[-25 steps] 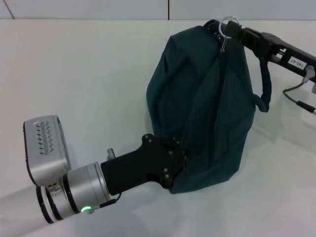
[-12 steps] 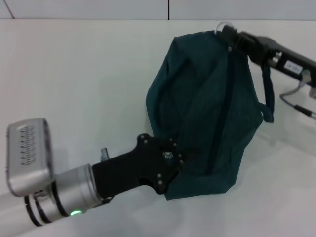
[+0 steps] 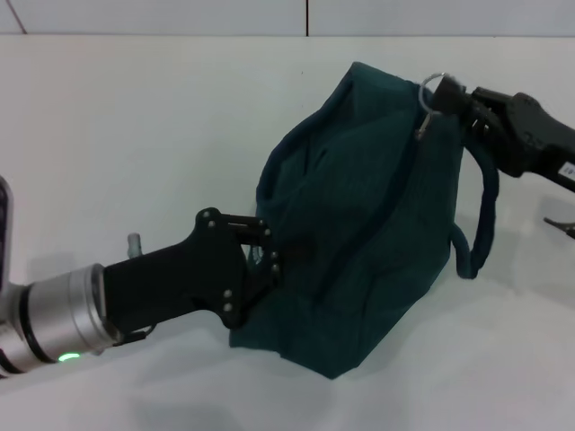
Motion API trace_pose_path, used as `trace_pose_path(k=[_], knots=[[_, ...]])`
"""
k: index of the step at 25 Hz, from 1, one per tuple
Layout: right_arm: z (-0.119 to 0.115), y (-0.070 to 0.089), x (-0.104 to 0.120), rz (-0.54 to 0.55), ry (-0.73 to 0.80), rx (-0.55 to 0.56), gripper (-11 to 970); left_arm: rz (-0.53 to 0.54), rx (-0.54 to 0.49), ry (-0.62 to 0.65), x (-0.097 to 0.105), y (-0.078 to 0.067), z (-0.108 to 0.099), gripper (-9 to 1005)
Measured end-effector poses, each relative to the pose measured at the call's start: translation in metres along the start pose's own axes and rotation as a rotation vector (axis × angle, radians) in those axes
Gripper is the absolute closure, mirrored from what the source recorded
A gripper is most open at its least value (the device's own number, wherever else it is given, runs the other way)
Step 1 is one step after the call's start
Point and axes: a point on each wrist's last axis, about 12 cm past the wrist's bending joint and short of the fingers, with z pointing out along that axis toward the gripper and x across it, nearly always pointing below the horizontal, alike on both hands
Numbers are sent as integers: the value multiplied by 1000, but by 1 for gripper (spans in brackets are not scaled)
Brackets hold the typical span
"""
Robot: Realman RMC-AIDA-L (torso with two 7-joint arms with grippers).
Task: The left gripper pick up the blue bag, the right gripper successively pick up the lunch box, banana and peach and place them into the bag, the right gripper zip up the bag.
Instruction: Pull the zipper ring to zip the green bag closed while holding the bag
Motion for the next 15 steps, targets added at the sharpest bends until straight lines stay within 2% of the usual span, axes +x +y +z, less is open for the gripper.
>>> trace_pose_path(k=[6,15], knots=[[7,-11,-4,-25,24,57,956,-12,55,26,-2,-1,-3,879],[14,-22,-5,-63,51,130,956,-23,60,28,-1,-6,-8,865]])
